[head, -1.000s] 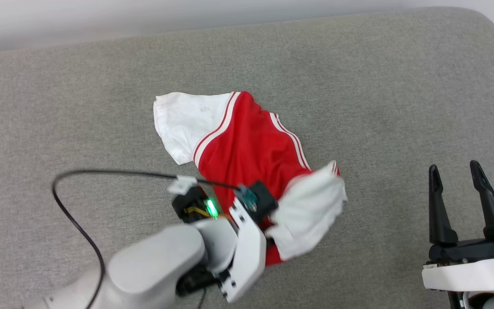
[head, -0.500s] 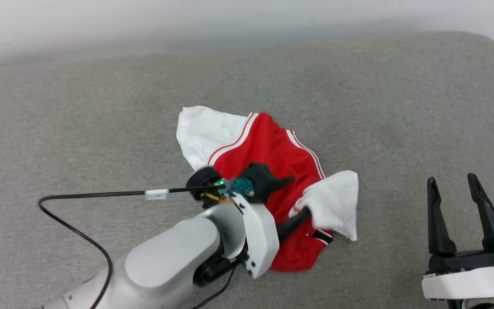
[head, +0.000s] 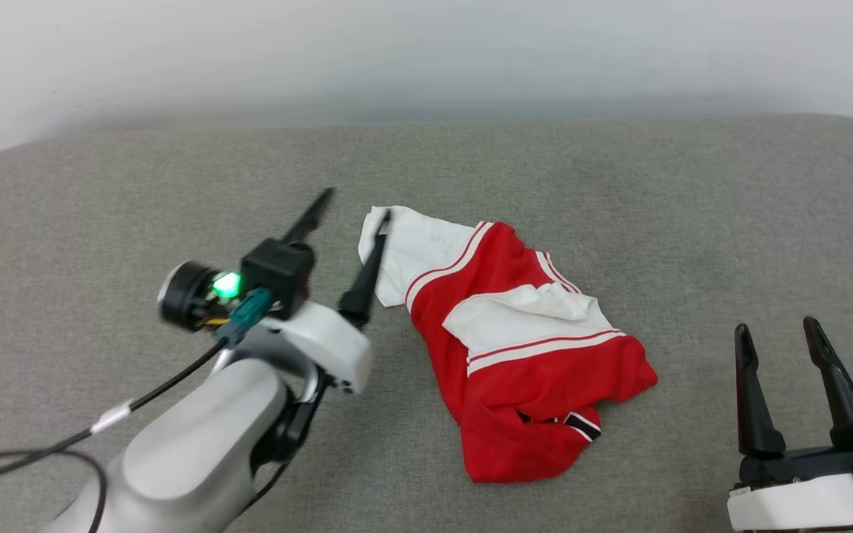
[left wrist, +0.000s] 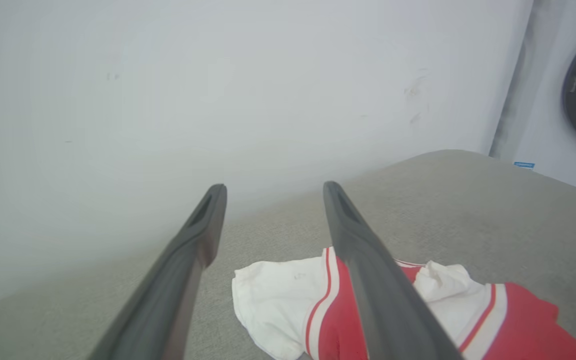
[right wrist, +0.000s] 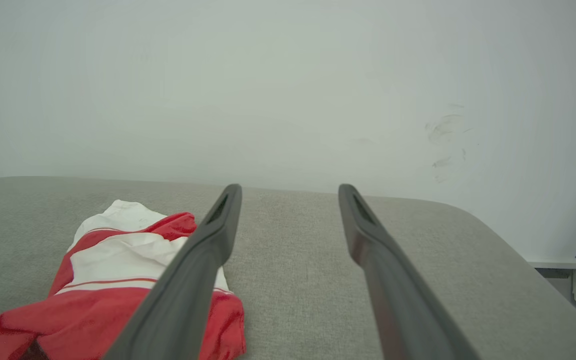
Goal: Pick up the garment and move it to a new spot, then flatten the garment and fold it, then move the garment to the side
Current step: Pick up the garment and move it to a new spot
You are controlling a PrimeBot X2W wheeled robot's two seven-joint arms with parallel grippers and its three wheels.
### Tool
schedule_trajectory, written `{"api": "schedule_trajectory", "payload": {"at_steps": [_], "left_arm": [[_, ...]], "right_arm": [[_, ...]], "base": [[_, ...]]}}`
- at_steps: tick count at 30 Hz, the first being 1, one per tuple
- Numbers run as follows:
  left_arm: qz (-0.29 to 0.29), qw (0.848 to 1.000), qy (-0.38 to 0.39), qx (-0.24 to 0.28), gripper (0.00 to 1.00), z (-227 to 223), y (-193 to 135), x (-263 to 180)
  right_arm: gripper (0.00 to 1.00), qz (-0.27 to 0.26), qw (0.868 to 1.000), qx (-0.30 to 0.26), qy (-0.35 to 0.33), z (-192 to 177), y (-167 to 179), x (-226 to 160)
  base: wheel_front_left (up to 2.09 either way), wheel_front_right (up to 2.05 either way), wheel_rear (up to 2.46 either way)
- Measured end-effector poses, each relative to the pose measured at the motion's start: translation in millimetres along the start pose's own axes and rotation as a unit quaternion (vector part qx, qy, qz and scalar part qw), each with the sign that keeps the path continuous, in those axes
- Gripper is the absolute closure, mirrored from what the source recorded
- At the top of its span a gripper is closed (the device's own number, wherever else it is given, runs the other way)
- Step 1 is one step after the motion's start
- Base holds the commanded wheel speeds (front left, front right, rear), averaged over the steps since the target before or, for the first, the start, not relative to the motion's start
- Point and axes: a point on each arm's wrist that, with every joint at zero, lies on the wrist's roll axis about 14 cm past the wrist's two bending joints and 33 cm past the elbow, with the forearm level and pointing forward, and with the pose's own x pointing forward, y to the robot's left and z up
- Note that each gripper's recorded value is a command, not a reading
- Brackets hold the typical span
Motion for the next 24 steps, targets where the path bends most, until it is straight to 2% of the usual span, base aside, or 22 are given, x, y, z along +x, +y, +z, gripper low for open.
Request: {"api": "schedule_trajectory", "payload": {"at_steps": [4, 11, 18, 24], "left_arm": [[0.080, 0.997, -0.009, 0.005, 0.00, 1, 35, -20], [0.185, 0.982, -0.018, 0.017, 0.00, -7, 73, -69], [0.228, 0.973, -0.012, 0.018, 0.00, -18, 80, -110], [0.232, 0.973, -0.004, 0.008, 0.00, -27, 72, -134]], "right_arm": [[0.00, 0.006, 1.000, 0.002, 0.001, 0, 4, 0], [0.00, 0.009, 1.000, 0.003, 0.000, 1, 6, -3], [0.00, 0.003, 1.000, 0.006, 0.004, 0, 3, -11], [0.00, -0.001, 1.000, 0.022, 0.006, -1, 2, -20]], "base": [[0.00, 0.00, 0.00], [0.00, 0.00, 0.00], [0.00, 0.00, 0.00], [0.00, 0.00, 0.00]]}}
